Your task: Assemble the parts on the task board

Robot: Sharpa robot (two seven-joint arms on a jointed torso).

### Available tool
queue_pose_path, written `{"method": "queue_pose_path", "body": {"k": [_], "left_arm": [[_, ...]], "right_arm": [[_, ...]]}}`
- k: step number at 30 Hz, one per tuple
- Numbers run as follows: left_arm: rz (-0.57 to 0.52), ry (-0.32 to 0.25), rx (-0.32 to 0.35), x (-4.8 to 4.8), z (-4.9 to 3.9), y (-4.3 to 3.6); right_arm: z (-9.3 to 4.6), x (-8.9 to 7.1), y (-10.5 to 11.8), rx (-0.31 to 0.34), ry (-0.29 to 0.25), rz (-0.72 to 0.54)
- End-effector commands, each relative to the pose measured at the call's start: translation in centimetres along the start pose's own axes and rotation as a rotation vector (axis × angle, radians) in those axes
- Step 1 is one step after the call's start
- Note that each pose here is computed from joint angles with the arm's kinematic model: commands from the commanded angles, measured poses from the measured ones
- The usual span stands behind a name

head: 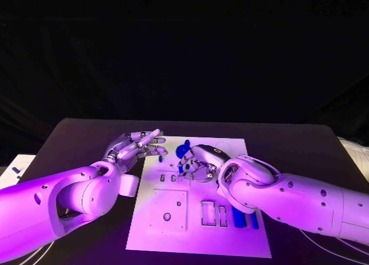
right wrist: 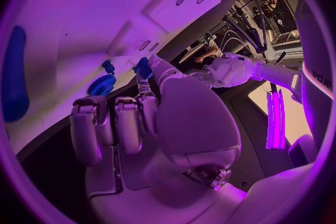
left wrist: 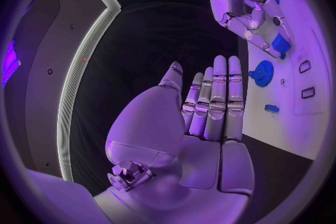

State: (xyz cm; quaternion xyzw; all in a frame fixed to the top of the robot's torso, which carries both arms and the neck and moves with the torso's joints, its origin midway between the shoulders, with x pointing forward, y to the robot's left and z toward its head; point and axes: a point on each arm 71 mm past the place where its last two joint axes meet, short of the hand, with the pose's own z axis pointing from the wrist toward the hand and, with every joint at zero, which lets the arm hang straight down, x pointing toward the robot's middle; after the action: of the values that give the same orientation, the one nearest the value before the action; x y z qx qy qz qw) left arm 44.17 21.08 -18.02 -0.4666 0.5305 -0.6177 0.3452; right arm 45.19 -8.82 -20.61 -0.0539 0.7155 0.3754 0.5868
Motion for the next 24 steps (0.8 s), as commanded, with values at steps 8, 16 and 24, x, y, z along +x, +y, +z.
{"method": "queue_pose_path", "body": {"k": [8,16,24], "left_arm": [[-0.014,0.024,0.007,0.31,0.02,-0.07],[-0.016,0.026,0.006,0.40,0.01,-0.07],[-0.016,0.026,0.005,0.38,0.00,-0.07]], "right_arm": [[0.5,1.3,0.4,0.040,0.056,-0.059],[0.9,1.8,0.3,0.055,0.076,-0.070],[0.9,2.0,0.3,0.063,0.089,-0.080]]}}
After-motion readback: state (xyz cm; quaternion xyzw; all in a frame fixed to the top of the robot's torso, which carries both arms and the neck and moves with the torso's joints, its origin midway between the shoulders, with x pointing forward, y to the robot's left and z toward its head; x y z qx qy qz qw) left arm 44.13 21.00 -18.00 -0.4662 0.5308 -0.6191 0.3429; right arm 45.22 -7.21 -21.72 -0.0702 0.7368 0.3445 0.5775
